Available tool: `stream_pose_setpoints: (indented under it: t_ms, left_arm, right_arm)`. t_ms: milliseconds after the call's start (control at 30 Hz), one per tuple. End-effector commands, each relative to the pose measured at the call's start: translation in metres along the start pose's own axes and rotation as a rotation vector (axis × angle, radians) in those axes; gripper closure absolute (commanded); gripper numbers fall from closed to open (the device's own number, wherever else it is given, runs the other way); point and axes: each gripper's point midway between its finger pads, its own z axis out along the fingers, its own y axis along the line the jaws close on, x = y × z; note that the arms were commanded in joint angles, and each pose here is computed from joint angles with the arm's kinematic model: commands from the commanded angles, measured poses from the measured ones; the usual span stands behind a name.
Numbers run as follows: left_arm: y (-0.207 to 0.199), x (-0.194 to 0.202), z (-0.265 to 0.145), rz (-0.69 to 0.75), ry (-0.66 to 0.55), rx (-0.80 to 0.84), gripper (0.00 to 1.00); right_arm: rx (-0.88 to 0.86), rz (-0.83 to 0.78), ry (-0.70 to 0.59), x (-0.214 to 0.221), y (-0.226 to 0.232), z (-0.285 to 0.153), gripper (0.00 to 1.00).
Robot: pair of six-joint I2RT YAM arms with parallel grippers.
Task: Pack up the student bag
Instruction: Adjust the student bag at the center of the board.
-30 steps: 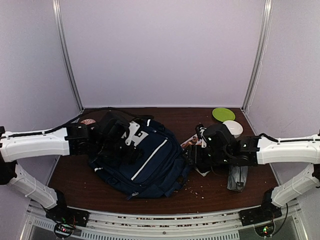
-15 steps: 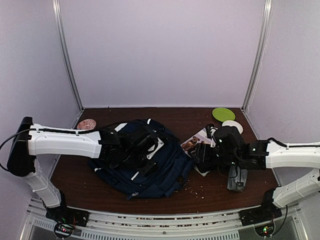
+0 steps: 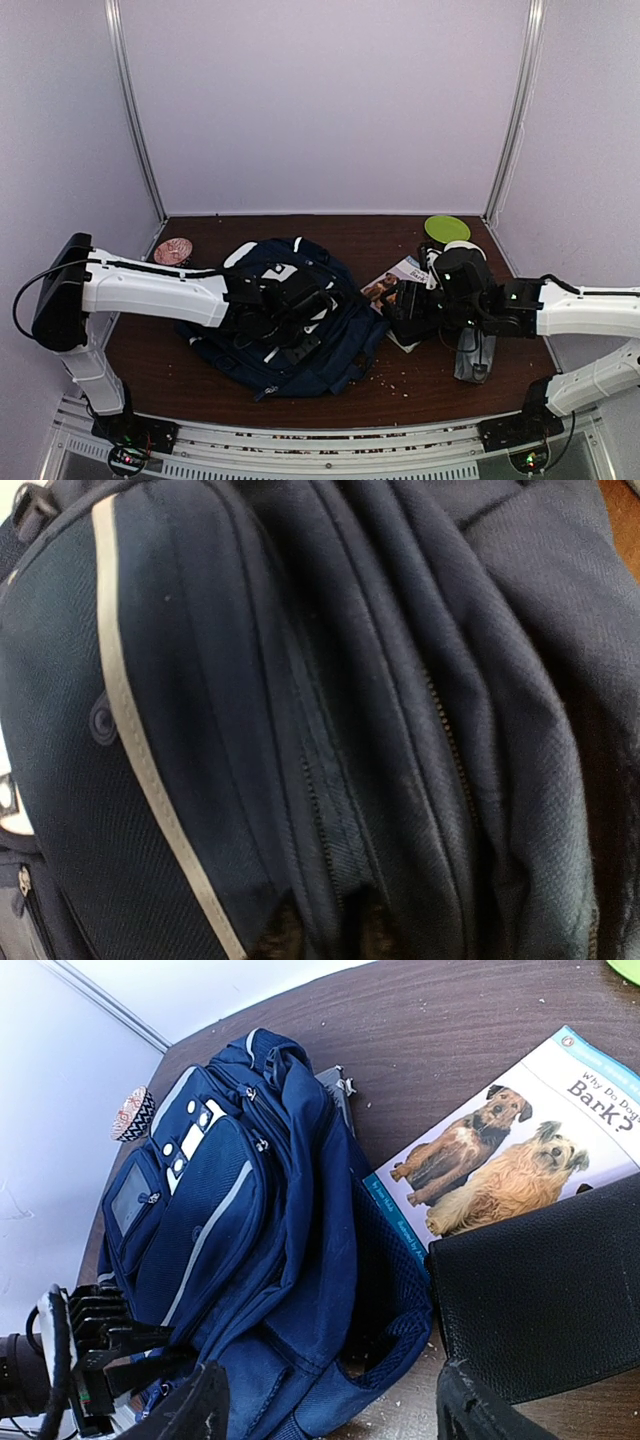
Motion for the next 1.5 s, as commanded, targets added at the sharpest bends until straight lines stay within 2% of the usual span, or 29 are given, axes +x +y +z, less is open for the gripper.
stream_pose_setpoints:
  t_ms: [0, 33, 67, 167, 333, 433, 600, 800, 1033, 1167, 1267, 1467]
  left_arm:
    - [0.023, -0.022, -0.017, -0.033, -0.062, -0.111, 0.88]
    - [0.027, -0.028, -0.024, -0.039, -0.082, -0.124, 0.98]
    - [0.031, -0.035, -0.032, -0.049, -0.102, -0.136, 1.00]
    - [0.048, -0.057, -0.062, -0.100, -0.174, -0.159, 1.00]
    - [0.086, -0.092, -0.114, -0.263, -0.307, -0.144, 1.00]
    - [0.101, -0.110, -0.137, -0.361, -0.380, -0.092, 1.00]
    - [0.108, -0.139, -0.163, -0.449, -0.488, -0.024, 1.00]
    - [0.120, -0.147, -0.161, -0.523, -0.506, -0.069, 1.00]
    - [0.126, -0.146, -0.145, -0.556, -0.483, -0.103, 1.00]
    - [0.125, -0.148, -0.137, -0.558, -0.475, -0.104, 1.00]
    - [0.124, -0.150, -0.131, -0.562, -0.472, -0.099, 1.00]
    - [0.122, -0.152, -0.127, -0.570, -0.468, -0.091, 1.00]
  right_arm:
    - [-0.008, -0.016, -0.013, -0.005, 0.002, -0.005, 0.29]
    - [-0.016, -0.029, -0.012, -0.006, 0.004, -0.005, 0.30]
    - [-0.022, -0.049, -0.010, -0.008, 0.007, -0.005, 0.29]
    - [-0.010, -0.120, -0.015, -0.020, 0.015, -0.011, 0.30]
    - [-0.057, -0.186, -0.047, -0.041, 0.037, -0.025, 0.31]
    - [-0.138, -0.165, -0.040, -0.040, 0.052, -0.024, 0.32]
    - [-0.300, -0.034, 0.020, -0.021, 0.078, -0.002, 0.30]
    - [-0.423, 0.070, -0.104, -0.050, 0.102, -0.006, 0.23]
    - [-0.306, 0.136, -0.237, -0.076, 0.074, -0.028, 0.22]
    - [-0.302, 0.159, -0.194, -0.069, 0.073, -0.027, 0.22]
    - [-0.280, 0.144, -0.105, -0.057, 0.080, -0.011, 0.22]
    - [-0.197, 0.155, -0.041, -0.042, 0.070, 0.019, 0.27]
